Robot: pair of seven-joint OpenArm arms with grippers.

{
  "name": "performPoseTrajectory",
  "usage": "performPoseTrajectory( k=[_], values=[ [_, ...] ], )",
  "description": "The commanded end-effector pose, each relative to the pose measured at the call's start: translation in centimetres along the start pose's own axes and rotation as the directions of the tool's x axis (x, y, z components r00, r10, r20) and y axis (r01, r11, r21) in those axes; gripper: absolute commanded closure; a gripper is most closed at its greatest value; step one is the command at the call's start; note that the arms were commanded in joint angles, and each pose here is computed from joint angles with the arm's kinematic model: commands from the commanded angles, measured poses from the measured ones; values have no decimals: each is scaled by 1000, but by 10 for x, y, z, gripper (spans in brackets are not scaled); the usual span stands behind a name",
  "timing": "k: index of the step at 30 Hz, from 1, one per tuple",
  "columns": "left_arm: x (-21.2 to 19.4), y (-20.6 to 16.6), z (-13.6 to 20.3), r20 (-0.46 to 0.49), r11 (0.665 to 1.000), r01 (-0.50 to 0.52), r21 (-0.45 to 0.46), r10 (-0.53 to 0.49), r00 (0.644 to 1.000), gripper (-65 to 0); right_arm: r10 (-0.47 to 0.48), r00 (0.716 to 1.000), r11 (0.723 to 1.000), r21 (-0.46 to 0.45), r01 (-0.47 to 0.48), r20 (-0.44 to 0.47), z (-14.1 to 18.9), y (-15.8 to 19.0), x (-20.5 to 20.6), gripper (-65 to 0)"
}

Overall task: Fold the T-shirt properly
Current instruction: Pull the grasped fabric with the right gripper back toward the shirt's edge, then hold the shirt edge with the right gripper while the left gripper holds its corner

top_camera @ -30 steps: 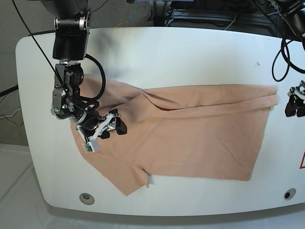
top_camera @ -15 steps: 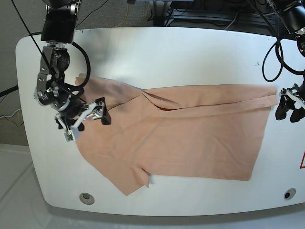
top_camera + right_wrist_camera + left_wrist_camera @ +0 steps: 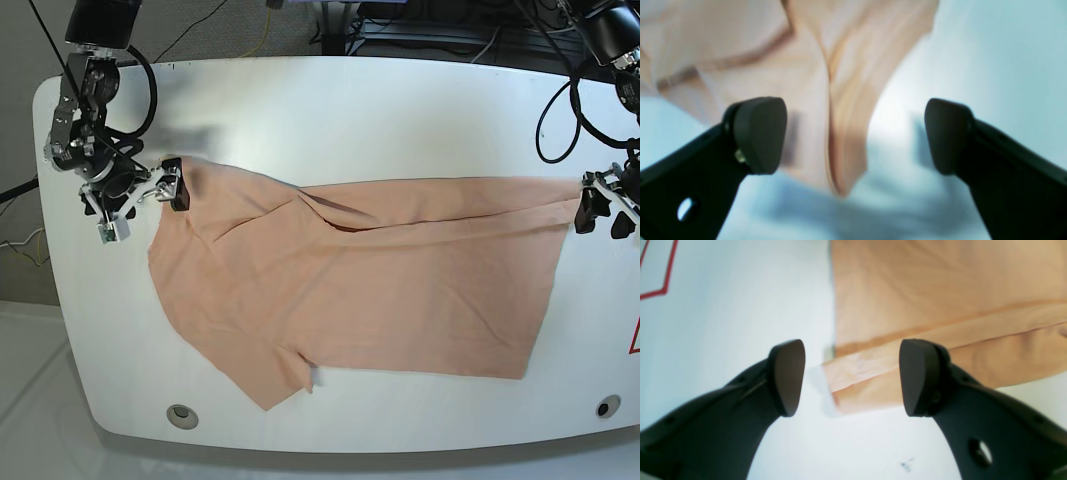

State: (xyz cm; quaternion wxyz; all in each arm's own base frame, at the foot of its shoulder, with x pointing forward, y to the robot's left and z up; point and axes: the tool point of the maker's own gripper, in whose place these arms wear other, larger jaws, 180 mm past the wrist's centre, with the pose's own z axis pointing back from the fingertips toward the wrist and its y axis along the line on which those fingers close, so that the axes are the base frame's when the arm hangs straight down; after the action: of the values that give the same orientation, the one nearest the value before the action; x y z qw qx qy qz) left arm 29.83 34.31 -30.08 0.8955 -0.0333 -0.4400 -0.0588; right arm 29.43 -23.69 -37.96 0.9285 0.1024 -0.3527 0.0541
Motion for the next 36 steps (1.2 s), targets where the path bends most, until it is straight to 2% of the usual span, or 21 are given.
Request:
performPoseTrajectory(
  k=[1, 7, 22, 29, 31, 33, 34, 36],
  values=[
    [21, 6, 7, 57, 999, 29, 16, -30, 998, -422, 15, 999, 1000, -2, -15, 43, 6, -2, 11, -635],
    [20, 6, 7, 56, 999, 29, 16, -30, 998, -422, 12, 999, 1000, -3, -12, 34, 6, -1, 2, -635],
    [15, 6, 8, 43, 999, 28, 16, -29, 999, -422, 94, 994, 988, -116, -99, -48, -12, 5, -27, -635],
    [12, 16, 15, 48, 999, 12, 43, -14, 999, -423, 125, 990, 987, -93, -130, -57, -17, 15, -29, -624],
    [13, 17, 16, 51, 999, 9, 48, -12, 999, -423, 136, 989, 987, -84, -140, -56, -17, 17, -28, -584],
    [13, 18, 17, 52, 999, 8, 50, -10, 999, -423, 141, 988, 986, -78, -145, -58, -17, 18, -29, -499],
    [13, 18, 17, 52, 999, 8, 50, -10, 999, -423, 142, 988, 986, -77, -146, -58, -17, 18, -29, -448],
    [13, 18, 17, 52, 999, 8, 50, -10, 999, -423, 140, 988, 987, -77, -144, -58, -17, 18, -29, -309]
  ],
)
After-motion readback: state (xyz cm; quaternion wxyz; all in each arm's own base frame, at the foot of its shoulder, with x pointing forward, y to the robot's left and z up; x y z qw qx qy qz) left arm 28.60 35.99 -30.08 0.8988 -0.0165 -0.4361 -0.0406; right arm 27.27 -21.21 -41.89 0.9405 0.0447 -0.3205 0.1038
